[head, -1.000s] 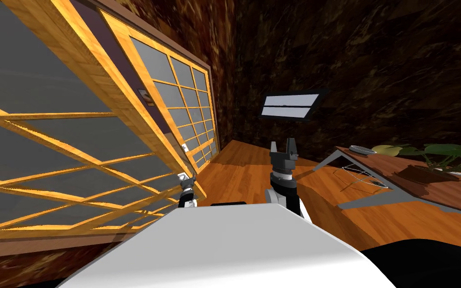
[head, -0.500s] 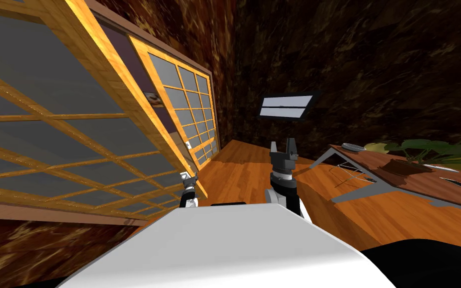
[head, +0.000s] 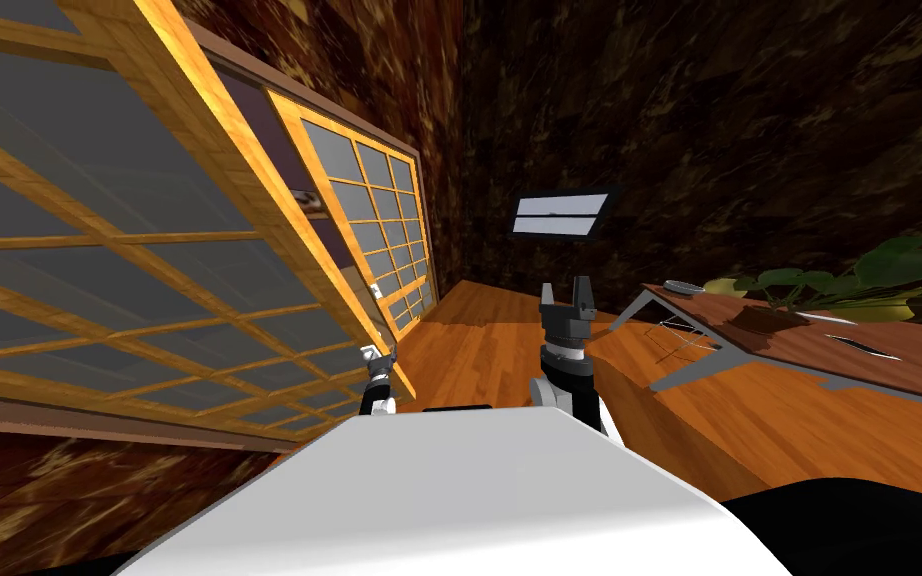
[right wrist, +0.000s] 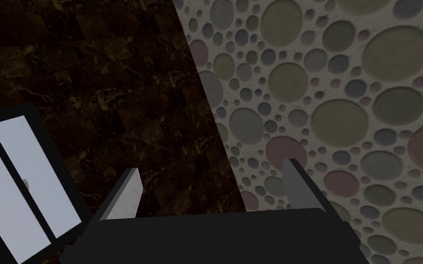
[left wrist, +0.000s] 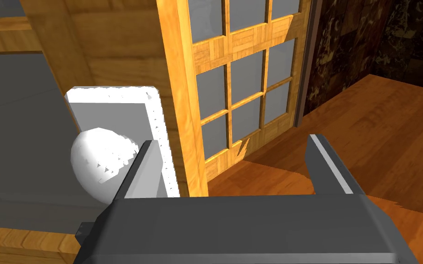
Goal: Pull the door open
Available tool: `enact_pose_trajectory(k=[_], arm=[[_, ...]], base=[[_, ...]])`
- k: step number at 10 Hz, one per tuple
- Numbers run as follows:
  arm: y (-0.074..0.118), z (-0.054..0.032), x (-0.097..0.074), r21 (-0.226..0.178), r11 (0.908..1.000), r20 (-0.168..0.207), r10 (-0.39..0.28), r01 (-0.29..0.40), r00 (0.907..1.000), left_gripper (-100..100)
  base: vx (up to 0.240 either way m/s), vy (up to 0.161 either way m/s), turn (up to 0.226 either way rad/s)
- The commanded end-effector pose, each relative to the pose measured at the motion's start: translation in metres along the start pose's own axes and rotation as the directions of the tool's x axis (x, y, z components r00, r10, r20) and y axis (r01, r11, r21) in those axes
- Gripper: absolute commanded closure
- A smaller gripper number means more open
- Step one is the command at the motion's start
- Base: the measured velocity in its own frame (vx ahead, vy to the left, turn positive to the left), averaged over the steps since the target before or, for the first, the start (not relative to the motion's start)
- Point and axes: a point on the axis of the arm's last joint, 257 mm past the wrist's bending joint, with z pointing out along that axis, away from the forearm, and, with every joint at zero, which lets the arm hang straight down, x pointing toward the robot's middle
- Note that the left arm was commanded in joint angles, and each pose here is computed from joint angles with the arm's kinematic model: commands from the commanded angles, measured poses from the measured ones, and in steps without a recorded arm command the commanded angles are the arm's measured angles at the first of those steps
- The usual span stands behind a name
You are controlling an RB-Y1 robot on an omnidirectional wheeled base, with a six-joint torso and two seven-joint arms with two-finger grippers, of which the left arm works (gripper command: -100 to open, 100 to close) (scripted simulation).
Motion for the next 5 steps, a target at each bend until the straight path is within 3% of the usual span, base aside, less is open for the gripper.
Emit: enact_pose_trajectory(k=[1,4,5], arm=[[-0.018,0.0018,0.007,0.020,0.9998,-0.011,0.008,-0.008,0.9999,-100],[-0.029,0.0020,0.008,0.026,0.9996,-0.014,0.010,-0.010,0.9998,-100],[-0.013,0.0021,0.009,0.005,1.0000,-0.012,0.000,0.000,0.9999,-100]], base=[[0.002,0.042,-0.040],[0.009,0.043,-0.027],[0.009,-0.001,-0.053]])
